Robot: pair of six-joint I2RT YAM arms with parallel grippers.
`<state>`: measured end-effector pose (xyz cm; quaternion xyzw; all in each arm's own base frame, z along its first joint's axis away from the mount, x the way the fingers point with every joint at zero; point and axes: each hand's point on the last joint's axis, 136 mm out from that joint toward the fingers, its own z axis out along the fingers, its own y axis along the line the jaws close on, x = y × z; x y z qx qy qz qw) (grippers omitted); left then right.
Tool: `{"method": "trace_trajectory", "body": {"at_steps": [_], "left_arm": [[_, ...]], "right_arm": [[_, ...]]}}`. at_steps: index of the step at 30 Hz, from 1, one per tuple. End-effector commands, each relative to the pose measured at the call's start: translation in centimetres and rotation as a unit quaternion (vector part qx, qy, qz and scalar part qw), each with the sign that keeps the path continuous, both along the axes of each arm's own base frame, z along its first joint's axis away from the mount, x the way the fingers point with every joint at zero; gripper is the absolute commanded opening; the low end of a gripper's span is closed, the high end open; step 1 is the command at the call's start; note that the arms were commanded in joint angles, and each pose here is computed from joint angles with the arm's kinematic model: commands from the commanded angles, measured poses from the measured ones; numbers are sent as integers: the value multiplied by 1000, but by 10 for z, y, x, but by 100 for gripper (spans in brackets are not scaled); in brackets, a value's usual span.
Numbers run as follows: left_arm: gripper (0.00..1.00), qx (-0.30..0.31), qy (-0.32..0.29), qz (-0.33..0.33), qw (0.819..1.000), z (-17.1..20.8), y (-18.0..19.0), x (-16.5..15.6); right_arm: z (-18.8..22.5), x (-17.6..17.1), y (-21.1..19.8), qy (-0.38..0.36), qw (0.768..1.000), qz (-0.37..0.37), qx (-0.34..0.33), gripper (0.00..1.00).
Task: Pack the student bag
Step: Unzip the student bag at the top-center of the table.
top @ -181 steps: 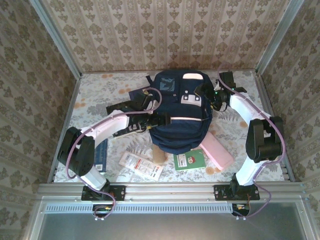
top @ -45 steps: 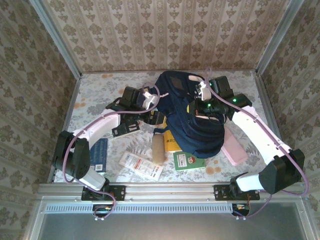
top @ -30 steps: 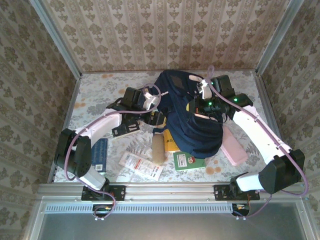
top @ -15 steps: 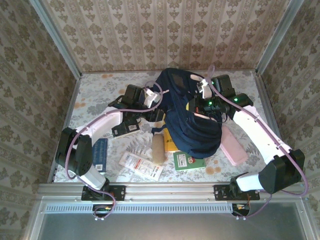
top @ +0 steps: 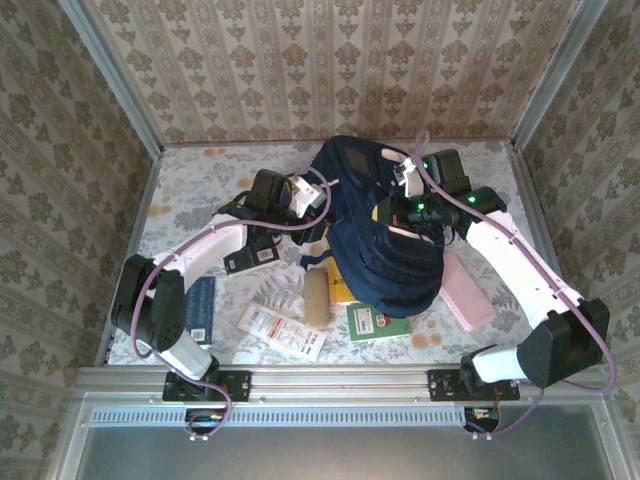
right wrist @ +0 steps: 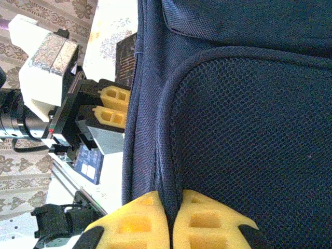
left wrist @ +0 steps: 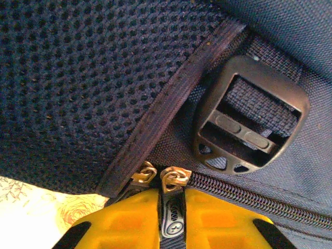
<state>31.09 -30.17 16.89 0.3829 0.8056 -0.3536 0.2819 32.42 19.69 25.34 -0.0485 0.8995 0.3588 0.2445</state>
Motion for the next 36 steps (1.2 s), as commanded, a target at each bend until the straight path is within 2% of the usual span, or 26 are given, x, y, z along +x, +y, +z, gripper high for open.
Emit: {"method": "trace_trajectory", "body": {"at_steps": [1, 4, 8, 19, 36], "left_arm": [[9, 13, -46, -19, 999, -1, -3, 6], [2, 16, -54, -24, 998, 2, -1, 0], [0, 24, -67, -32, 997, 5, -1, -14], [0, 32, -64, -61, 996, -1, -5, -44], [0, 5, -50, -103, 993, 5, -21, -72]], "right_arm": [[32, 1, 9, -54, 998, 30, 27, 0], [29, 4, 5, -57, 998, 20, 11, 0], [23, 9, 0, -55, 998, 7, -7, 0], [24, 12, 3, -52, 999, 11, -3, 0], [22, 12, 3, -50, 999, 10, -6, 0]]}}
